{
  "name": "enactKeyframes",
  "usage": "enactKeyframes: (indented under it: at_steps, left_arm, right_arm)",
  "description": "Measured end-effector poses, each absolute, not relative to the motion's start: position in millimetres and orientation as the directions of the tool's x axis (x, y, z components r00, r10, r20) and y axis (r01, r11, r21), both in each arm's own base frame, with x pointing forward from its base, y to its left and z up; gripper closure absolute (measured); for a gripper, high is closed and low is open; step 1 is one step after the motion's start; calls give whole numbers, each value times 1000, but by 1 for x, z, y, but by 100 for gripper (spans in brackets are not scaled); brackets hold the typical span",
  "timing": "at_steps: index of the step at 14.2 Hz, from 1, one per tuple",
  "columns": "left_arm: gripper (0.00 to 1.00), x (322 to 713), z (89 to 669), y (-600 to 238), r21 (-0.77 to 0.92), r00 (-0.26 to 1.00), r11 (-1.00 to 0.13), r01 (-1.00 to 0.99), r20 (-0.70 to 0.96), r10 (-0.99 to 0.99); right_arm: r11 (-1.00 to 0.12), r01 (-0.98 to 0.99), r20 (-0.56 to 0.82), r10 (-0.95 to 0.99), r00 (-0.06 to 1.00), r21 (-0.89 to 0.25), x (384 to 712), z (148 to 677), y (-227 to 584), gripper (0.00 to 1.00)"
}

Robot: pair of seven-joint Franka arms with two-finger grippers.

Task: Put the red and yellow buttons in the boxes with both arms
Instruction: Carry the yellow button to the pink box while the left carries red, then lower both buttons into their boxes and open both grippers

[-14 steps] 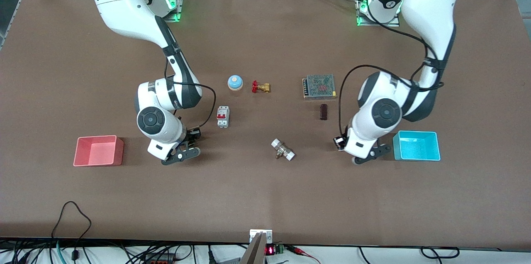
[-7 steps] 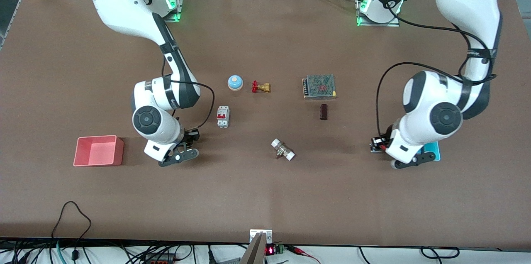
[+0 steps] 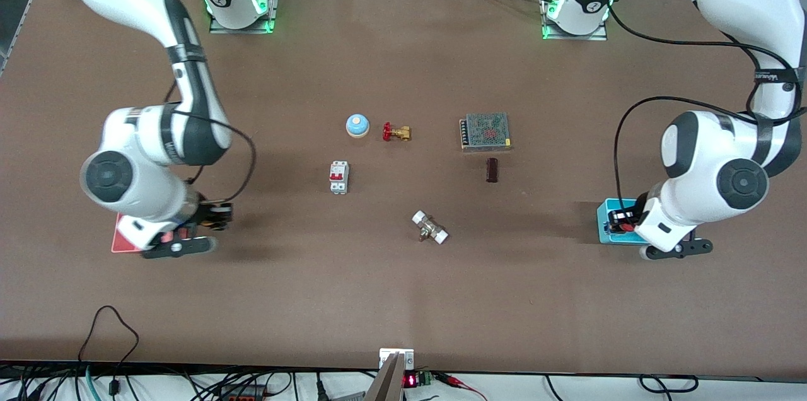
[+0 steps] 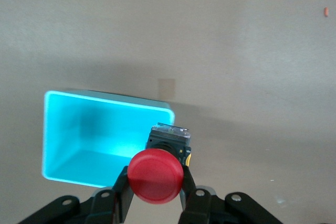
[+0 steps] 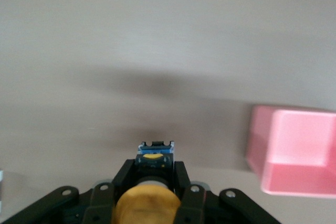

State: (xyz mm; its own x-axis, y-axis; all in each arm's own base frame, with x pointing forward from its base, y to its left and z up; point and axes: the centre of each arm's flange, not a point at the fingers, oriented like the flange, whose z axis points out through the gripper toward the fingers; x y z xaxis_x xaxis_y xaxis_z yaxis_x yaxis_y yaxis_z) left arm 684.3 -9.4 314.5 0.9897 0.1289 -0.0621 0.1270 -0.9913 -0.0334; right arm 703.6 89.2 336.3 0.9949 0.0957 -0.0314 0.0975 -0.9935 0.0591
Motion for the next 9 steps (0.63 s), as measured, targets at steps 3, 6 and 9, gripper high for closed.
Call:
enactKeyframes:
  at_steps: [3,6,9]
  left_arm:
    - [60,683,313,25,-32,993,-995,89,-68,91]
    - [60,679,305,47,-67,994,-996,66,-84,72]
    - [60,676,284,51,-71,991,-996,61,-113,68]
  right_arm:
    - [-998,7,-53,4,999,62,711,339,21,63]
    - [-997,-27,-81,-33,996,68,712,320,-24,63]
    - [-997,-13,-94,-20,995,78,717,293,-50,63]
